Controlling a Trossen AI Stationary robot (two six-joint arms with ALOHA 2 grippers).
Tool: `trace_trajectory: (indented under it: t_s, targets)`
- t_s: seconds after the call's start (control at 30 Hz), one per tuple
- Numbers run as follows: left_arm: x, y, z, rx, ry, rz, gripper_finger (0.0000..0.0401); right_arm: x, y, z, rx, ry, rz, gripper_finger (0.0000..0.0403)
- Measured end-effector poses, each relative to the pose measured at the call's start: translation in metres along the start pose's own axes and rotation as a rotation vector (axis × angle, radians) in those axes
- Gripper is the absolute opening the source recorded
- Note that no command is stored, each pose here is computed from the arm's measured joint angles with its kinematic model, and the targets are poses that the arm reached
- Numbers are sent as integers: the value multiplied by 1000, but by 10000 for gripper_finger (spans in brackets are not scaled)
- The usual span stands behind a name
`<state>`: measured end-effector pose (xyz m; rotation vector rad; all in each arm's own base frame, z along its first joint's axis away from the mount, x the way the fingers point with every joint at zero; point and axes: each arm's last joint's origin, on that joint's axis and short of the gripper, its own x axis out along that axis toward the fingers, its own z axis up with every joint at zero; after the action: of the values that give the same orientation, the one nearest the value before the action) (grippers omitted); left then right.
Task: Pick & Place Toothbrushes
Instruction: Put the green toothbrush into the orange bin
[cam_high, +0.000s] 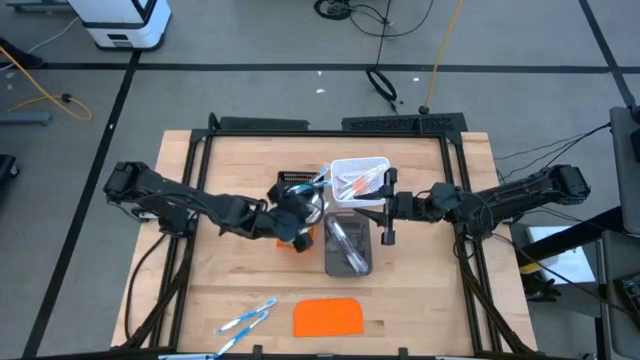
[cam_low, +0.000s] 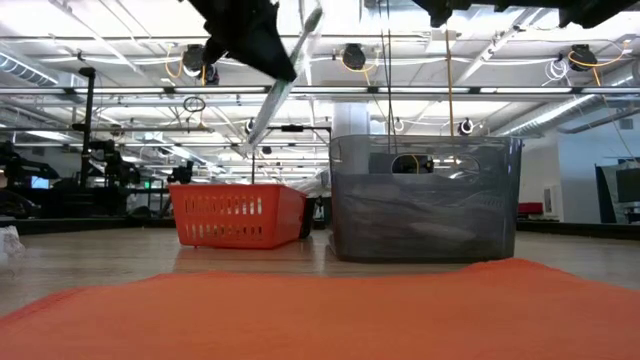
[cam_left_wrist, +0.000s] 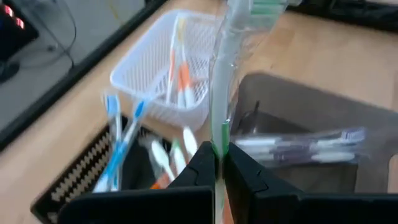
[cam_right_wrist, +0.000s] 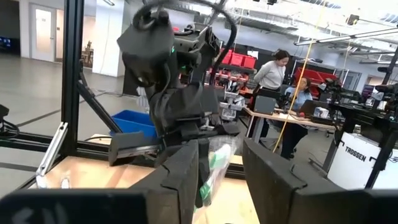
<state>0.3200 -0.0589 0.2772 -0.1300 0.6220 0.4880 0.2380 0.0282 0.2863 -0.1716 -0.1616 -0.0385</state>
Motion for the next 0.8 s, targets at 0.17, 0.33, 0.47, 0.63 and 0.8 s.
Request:
trace_trajectory:
  t_s: [0.17,0.33,0.47,0.63,0.8]
  targets:
    - [1,1,-10,-64,48,14,4,0,0,-1,-2,15,3,115]
    - [5,2,-19,-111,121,26,3,0,1,-4,-5,36,9,114]
    - [4,2,-19,-159,124,27,8,0,1,-4,-6,43,11,114]
    - [8,4,-27,-192,143,44,5,0,1,-5,-7,50,13,113]
    - [17,13,-44,-257,185,87,8,0,1,-5,-7,55,14,110]
